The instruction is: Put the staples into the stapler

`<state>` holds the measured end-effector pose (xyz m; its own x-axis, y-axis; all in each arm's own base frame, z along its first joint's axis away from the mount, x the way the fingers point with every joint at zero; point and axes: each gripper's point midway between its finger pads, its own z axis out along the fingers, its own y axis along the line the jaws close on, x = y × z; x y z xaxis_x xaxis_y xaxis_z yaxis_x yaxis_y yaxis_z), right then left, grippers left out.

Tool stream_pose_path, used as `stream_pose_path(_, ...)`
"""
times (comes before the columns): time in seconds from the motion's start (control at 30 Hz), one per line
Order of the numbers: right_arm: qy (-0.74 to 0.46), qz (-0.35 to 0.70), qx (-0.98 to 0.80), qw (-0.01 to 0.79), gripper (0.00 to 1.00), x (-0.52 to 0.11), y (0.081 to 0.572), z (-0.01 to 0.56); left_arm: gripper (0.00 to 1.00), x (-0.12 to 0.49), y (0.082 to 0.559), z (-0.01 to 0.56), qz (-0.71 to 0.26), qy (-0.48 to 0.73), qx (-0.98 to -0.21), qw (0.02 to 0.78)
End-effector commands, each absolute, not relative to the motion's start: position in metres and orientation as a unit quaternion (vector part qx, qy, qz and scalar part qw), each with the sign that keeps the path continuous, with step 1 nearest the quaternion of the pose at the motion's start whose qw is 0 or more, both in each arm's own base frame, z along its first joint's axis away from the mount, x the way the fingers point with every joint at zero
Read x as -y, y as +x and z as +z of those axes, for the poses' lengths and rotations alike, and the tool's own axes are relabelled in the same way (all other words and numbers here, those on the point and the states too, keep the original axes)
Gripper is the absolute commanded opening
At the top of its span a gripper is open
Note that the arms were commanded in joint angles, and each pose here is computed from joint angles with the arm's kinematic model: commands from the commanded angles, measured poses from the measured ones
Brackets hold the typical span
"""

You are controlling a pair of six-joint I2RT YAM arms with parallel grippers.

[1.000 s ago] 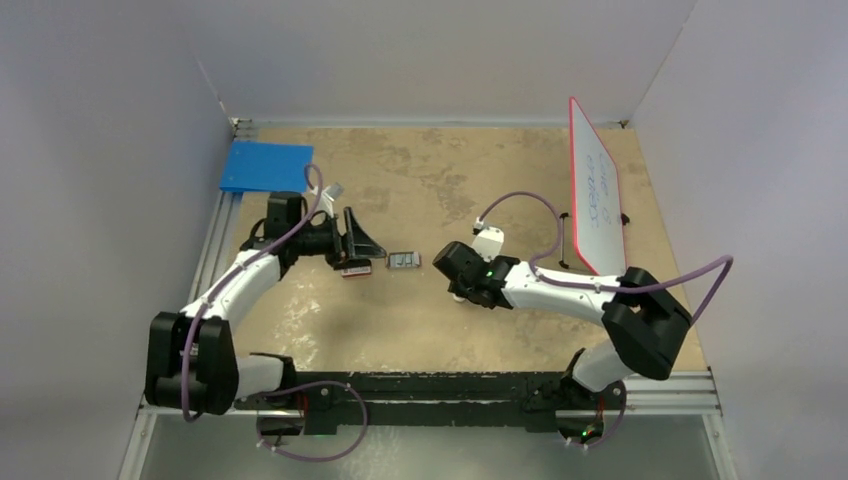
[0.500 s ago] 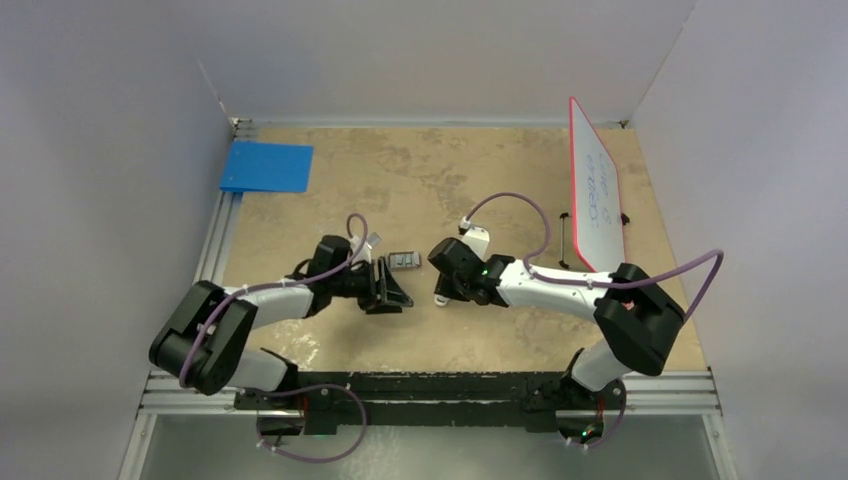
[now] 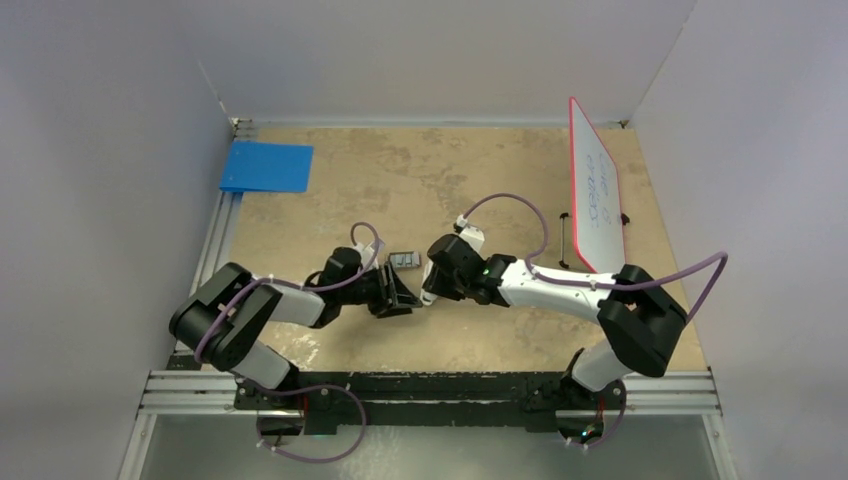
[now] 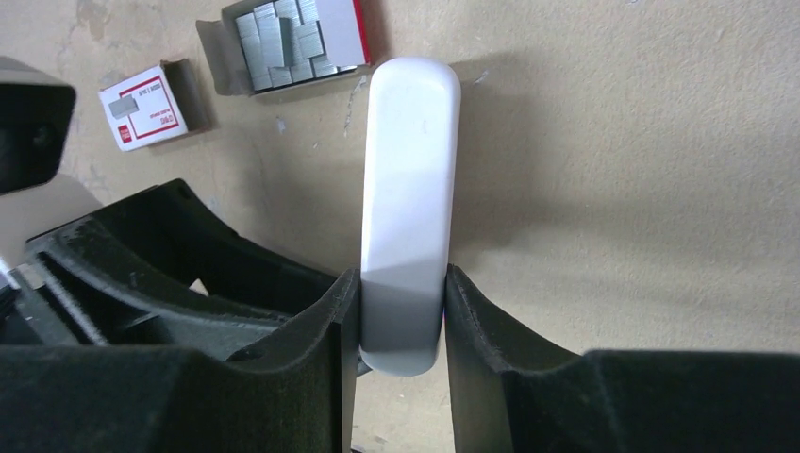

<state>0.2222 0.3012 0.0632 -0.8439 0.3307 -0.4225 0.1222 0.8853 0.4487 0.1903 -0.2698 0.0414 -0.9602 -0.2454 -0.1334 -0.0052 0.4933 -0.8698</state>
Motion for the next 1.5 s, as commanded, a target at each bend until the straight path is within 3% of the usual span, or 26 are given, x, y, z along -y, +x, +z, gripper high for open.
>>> stream_pose_path(0.0,0.127,0.262,-0.920,0.263,0.28,-0.319,0.230,0.093,0.41,0.285,0.207,0.055,-0.516,-0.064,-0.840,0.152)
stream_pose_path(0.13,0.118,0.265,-0.921,0.262,0.28,-0.322,0.230,0.090,0.31,0.289,0.211,0.052,-0.511,-0.062,-0.844,0.153)
stream_pose_path(0.57,0.096,0.281,-0.922,0.249,0.28,-0.330,0.225,0.092,0.26,0.294,0.222,0.058,-0.505,-0.059,-0.844,0.171)
stream_pose_path(0.7,0.073,0.298,-0.918,0.250,0.28,-0.335,0.222,0.102,0.02,0.297,0.222,0.069,-0.513,-0.033,-0.839,0.181)
stream_pose_path(0.73,0.072,0.298,-0.917,0.254,0.28,-0.335,0.223,0.103,0.00,0.296,0.222,0.070,-0.509,-0.029,-0.840,0.185)
stream_pose_path(1.23,0.105,0.288,-0.907,0.288,0.28,-0.303,0.253,0.146,0.00,0.272,0.223,0.066,-0.437,0.014,-0.868,0.237)
stream_pose_path(1.47,0.067,0.300,-0.900,0.308,0.28,-0.301,0.256,0.154,0.00,0.258,0.230,0.055,-0.387,0.010,-0.886,0.254)
